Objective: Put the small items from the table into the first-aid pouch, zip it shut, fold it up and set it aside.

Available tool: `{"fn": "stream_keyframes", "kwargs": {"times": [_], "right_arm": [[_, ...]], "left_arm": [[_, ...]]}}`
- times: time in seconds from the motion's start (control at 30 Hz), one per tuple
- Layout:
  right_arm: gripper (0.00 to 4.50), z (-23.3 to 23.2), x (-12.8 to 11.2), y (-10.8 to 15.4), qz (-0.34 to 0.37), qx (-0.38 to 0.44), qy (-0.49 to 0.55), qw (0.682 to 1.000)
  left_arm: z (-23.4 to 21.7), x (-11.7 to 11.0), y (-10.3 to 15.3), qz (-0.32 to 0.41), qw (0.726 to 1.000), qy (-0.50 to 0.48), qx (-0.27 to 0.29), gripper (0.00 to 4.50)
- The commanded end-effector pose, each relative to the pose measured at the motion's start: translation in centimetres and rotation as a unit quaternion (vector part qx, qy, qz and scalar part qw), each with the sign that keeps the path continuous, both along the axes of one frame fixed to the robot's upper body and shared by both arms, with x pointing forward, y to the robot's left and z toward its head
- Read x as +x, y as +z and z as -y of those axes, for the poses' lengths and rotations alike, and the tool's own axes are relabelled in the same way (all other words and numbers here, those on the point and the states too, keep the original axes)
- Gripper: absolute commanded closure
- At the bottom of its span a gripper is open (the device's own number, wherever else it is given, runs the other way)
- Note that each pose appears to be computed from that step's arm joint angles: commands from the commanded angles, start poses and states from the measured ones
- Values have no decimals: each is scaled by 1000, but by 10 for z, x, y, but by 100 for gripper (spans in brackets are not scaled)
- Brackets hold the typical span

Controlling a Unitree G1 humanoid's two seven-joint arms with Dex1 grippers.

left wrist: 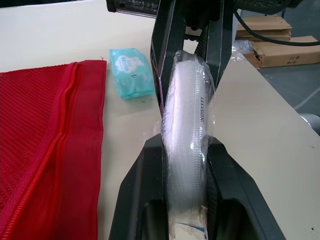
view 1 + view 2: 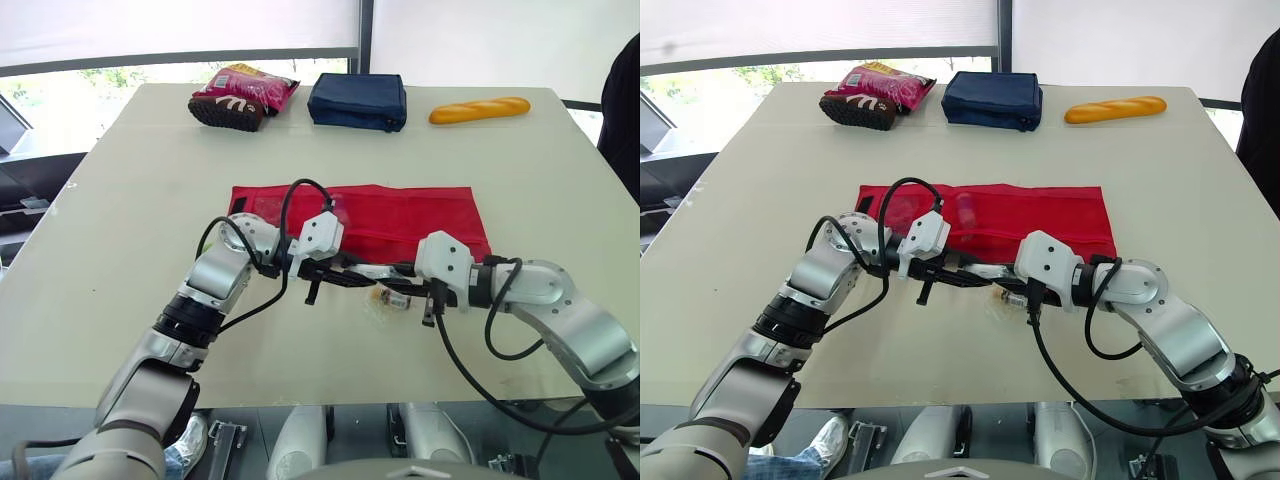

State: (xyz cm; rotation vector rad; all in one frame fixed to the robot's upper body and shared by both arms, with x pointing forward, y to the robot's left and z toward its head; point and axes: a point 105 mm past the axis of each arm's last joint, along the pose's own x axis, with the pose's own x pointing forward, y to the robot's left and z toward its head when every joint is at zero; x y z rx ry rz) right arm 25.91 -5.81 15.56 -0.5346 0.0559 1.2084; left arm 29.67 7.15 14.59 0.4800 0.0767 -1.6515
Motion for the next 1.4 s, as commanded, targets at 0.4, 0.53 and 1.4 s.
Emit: {"fn": "stream_keyframes", "kwargs": {"times": [0.4, 0.53, 1.4], "right_arm": [[448, 52, -9, 12, -16, 32, -87, 996], [448, 68, -13, 14, -19, 38, -121, 992], [448, 82, -17, 20, -17, 46, -175, 983]], "left_arm": [[-65, 36, 24, 76, 991, 109, 6, 5], [-81, 60, 18, 91, 982, 164, 21, 5], [-46, 99, 0, 109, 979, 169, 28, 448]]}}
